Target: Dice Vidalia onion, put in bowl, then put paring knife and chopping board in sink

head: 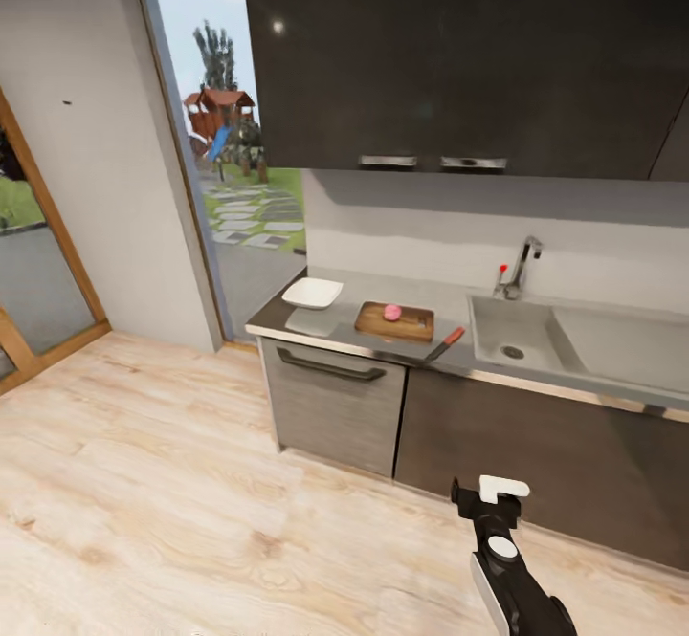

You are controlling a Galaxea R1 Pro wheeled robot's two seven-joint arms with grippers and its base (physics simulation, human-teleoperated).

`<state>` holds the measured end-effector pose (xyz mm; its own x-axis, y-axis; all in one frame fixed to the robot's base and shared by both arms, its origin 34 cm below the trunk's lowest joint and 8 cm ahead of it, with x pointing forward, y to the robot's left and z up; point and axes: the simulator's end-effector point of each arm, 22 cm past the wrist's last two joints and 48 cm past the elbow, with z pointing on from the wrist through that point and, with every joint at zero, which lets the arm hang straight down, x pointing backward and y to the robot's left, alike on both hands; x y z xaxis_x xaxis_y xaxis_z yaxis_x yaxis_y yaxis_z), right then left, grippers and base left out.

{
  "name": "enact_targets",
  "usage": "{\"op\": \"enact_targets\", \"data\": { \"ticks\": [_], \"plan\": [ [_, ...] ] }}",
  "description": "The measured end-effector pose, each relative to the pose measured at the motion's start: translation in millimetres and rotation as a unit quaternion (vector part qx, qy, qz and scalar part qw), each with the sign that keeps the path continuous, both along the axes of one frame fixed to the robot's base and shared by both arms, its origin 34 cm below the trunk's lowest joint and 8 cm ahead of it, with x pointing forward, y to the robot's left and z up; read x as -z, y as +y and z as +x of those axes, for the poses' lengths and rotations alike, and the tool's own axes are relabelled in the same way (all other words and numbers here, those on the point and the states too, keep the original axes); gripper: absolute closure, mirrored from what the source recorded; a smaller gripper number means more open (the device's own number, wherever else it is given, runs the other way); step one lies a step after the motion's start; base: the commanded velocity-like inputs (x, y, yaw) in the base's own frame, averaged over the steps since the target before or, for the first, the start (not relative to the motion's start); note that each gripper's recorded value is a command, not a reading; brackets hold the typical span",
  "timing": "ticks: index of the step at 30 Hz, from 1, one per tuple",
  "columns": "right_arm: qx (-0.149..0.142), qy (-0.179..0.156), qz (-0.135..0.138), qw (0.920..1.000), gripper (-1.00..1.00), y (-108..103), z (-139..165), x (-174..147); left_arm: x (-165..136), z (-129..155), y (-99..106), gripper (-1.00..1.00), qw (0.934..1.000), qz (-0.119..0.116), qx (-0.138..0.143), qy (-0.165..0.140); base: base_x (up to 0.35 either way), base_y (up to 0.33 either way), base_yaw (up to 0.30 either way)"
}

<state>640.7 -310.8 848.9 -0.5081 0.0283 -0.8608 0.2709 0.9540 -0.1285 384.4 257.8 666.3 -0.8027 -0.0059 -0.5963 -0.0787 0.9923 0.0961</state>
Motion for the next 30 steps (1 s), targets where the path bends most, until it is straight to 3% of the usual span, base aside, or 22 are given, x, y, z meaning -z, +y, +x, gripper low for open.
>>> {"op": "enact_targets", "data": {
  "ticks": [12,30],
  "plan": [
    [-0.003,0.001,-0.001,1.0,-1.0,2,0,0,0,0,0,-1.0,1.0,0.0,0.001,0.001,-0.018,-0.304,0.291],
    [-0.02,0.002,-0.005,0.9998,-1.0,13,2,0,0,0,-1,-1.0,1.0,0.0,0.001,0.001,-0.136,-0.304,0.291]
  ]
}}
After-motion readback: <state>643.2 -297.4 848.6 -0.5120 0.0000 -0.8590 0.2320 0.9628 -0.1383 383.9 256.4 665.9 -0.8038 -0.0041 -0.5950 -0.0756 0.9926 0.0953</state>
